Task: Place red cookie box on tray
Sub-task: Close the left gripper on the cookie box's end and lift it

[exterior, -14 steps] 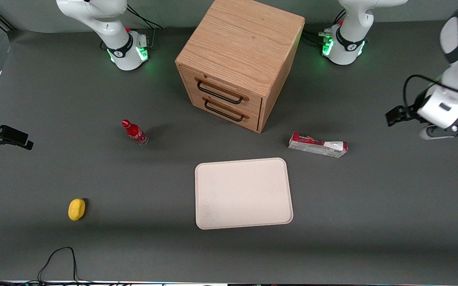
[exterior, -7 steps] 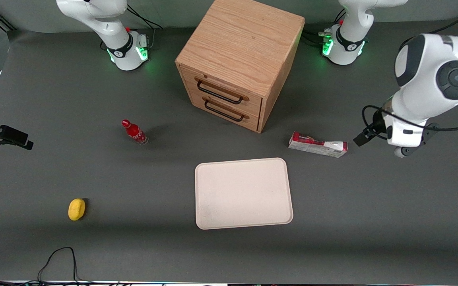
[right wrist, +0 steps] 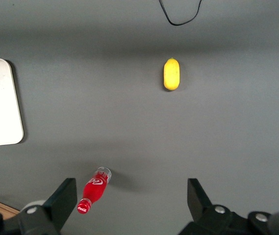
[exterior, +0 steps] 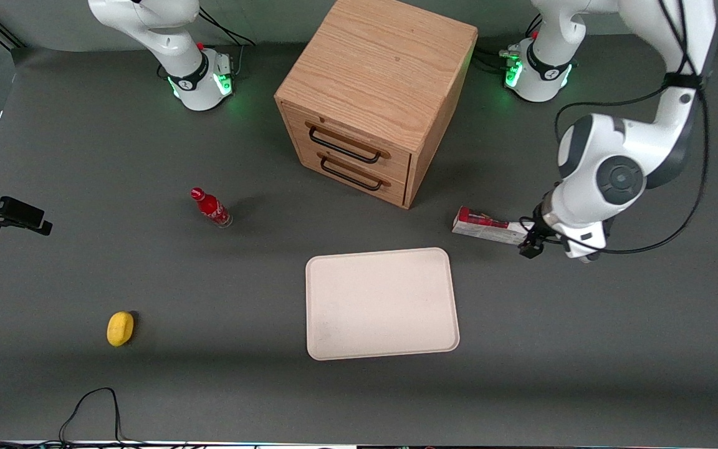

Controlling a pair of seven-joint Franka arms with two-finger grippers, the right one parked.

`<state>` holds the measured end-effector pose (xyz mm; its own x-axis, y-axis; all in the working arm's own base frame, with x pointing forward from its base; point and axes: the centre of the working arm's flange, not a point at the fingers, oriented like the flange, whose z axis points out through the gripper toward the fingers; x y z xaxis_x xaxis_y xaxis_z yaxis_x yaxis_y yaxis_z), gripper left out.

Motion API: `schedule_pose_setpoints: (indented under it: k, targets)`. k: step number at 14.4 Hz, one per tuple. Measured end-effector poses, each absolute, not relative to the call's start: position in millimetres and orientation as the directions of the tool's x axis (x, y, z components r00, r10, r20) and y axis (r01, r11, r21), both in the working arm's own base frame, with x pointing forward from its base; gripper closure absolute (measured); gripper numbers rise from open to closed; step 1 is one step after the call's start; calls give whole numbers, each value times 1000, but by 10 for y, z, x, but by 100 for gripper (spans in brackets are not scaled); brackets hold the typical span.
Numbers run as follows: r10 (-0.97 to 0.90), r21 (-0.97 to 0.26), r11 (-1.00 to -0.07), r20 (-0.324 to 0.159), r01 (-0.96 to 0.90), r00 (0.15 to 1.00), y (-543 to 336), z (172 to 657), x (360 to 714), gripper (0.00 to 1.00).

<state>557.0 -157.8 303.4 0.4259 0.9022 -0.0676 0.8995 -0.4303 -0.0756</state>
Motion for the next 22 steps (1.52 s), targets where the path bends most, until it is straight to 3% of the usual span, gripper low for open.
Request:
schedule_pose_setpoints:
  k: [4, 9, 14, 17, 19, 22]
  targets:
    - [918, -99, -395, -76, 913, 389, -1690, 2432, 5440, 3]
    - [927, -130, -374, -80, 918, 366, -1667, 2240, 5372, 7]
    - [939, -117, -338, -112, 934, 326, -1683, 2279, 5406, 63]
    - [921, -94, -382, -116, 919, 371, -1709, 2411, 5483, 93]
    - [897, -78, -436, -121, 897, 425, -1738, 2630, 5605, 96]
    - [800, -41, -595, -129, 803, 586, -1751, 3304, 5881, 96]
